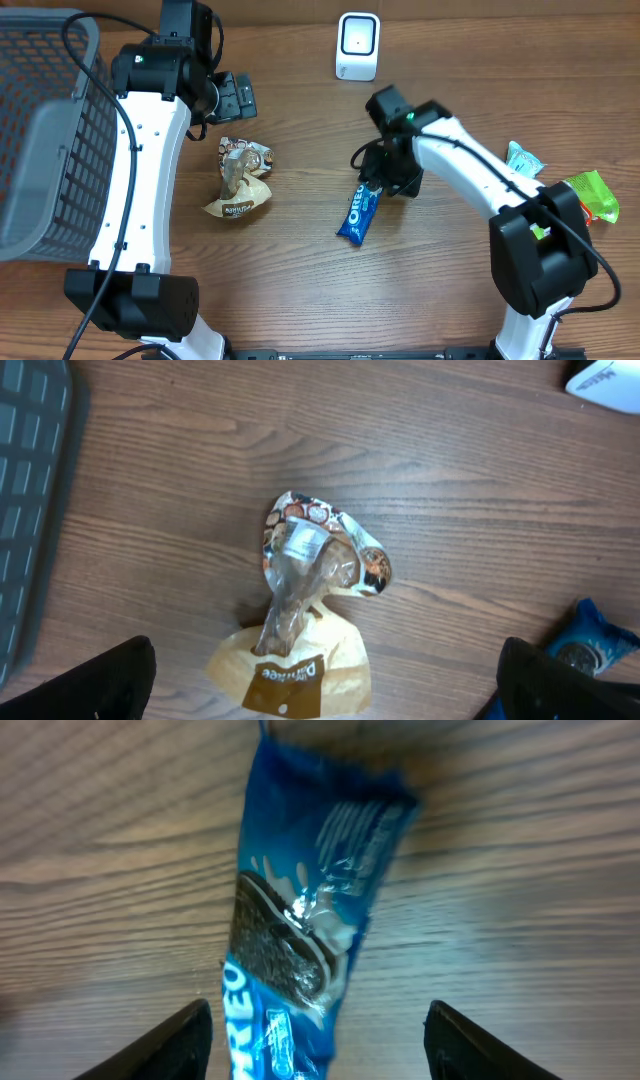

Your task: Scan the item barcode

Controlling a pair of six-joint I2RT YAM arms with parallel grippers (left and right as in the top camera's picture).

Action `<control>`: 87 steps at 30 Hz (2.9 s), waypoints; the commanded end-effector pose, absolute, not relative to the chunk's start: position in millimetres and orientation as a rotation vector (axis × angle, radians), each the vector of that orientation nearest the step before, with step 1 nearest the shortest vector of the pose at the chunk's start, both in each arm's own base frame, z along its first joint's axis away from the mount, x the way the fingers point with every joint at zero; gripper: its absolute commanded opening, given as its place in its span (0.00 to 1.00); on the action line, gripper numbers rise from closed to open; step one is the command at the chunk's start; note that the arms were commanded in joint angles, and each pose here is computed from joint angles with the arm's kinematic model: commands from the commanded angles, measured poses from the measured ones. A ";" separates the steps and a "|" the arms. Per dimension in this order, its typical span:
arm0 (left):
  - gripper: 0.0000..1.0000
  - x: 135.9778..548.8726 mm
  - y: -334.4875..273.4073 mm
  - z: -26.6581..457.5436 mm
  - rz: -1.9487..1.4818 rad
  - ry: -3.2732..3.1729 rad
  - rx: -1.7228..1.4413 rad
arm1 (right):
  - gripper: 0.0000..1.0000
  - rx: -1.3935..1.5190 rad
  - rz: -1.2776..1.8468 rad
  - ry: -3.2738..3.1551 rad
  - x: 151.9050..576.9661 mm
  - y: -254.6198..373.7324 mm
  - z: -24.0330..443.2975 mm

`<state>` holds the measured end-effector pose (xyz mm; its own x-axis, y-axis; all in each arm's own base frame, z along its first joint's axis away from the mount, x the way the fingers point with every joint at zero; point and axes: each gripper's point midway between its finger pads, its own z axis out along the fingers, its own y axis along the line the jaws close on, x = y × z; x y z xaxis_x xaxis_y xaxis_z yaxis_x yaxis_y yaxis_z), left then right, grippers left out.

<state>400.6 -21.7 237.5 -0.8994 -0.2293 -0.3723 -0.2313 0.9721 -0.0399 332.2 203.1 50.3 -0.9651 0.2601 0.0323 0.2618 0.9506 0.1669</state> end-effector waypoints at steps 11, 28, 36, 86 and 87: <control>1.00 402.0 -21.4 246.6 0.005 2.709 -0.334 | 0.10 -0.390 -0.399 -3.059 315.5 228.8 30.2; 1.00 402.0 -21.5 246.6 0.005 2.709 -0.334 | 0.04 0.126 0.835 -3.205 332.1 144.8 103.1; 1.00 402.0 -21.4 246.6 0.005 2.709 -0.334 | 0.04 0.269 0.984 -2.986 311.7 146.0 56.5; 1.00 402.0 -21.5 246.6 0.005 2.709 -0.334 | 0.63 0.314 -0.891 -2.738 285.8 167.1 44.3; 1.00 402.0 -21.5 246.6 0.005 2.709 -0.334 | 0.62 0.302 -0.888 -2.739 283.7 170.1 39.3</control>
